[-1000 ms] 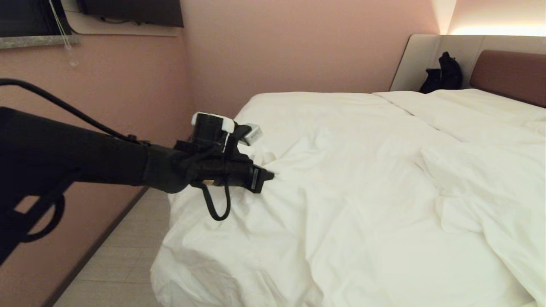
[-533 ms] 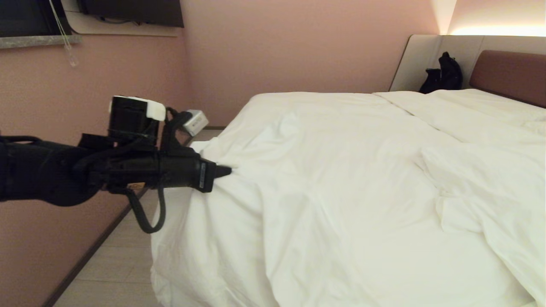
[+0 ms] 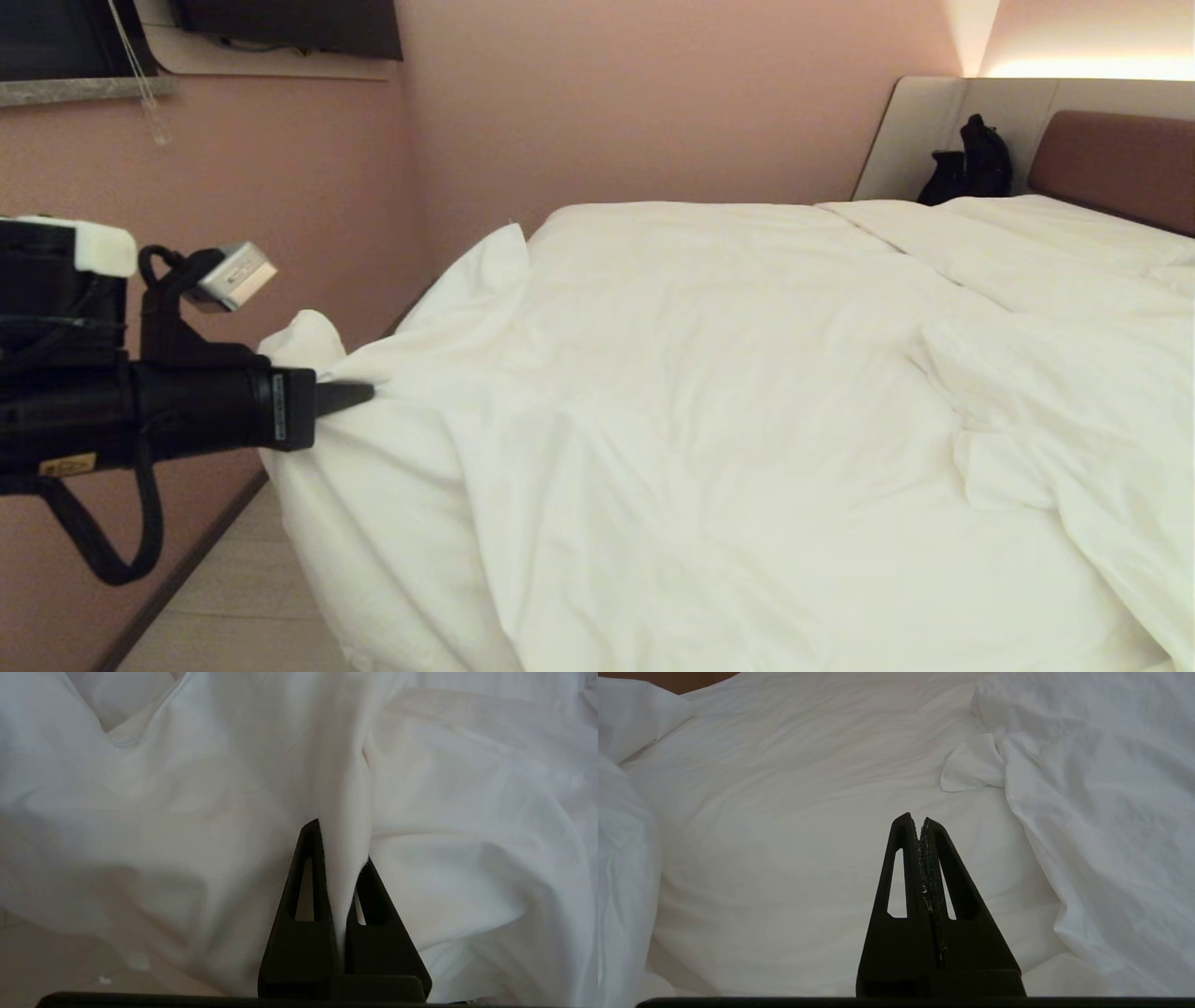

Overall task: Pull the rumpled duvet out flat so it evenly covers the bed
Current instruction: Flatten the corners of the folded blanket

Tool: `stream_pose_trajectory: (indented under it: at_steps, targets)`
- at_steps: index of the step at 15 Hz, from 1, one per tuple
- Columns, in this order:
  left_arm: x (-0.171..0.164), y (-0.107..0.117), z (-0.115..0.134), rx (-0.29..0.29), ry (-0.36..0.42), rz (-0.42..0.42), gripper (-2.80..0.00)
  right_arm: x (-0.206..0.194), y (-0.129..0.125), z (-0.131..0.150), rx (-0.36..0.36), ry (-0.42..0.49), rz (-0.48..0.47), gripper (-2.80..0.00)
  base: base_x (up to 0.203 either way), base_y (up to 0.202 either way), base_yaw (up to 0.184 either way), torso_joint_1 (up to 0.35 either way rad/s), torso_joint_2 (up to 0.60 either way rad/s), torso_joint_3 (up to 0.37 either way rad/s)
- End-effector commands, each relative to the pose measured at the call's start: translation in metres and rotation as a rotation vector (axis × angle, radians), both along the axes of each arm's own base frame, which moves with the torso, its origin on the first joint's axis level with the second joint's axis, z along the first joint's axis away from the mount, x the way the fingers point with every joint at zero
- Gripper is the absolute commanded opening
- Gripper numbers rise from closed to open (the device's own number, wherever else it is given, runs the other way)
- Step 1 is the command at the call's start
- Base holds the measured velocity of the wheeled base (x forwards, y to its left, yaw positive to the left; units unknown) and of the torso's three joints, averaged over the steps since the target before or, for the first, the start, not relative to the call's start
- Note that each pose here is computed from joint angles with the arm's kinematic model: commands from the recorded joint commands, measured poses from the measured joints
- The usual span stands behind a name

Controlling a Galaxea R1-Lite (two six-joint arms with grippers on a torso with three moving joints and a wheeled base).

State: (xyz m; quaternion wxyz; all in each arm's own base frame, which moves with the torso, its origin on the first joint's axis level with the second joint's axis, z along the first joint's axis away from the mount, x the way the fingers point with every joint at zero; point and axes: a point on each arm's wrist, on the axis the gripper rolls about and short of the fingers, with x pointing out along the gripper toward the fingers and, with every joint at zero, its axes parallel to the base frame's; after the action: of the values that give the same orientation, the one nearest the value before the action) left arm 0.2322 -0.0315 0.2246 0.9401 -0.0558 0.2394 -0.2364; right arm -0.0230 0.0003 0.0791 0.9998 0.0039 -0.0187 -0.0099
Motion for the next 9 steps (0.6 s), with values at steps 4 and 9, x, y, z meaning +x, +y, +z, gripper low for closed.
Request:
stream_pose_trajectory:
  at_steps: [4,9]
  targets:
    - [-0.047,0.008,-0.023,0.002,0.078,0.017,-2.80,0.000,0.000,0.000,0.000,0.000,0.000,-2.80,0.000,0.000,0.000,0.000,0.00,0.000]
    - [-0.072,0.014,-0.038,-0.004,0.119,0.110,-2.80,0.000,0.000,0.000,0.001,0.000,0.000,-2.80,0.000,0.000,0.000,0.000,0.00,0.000]
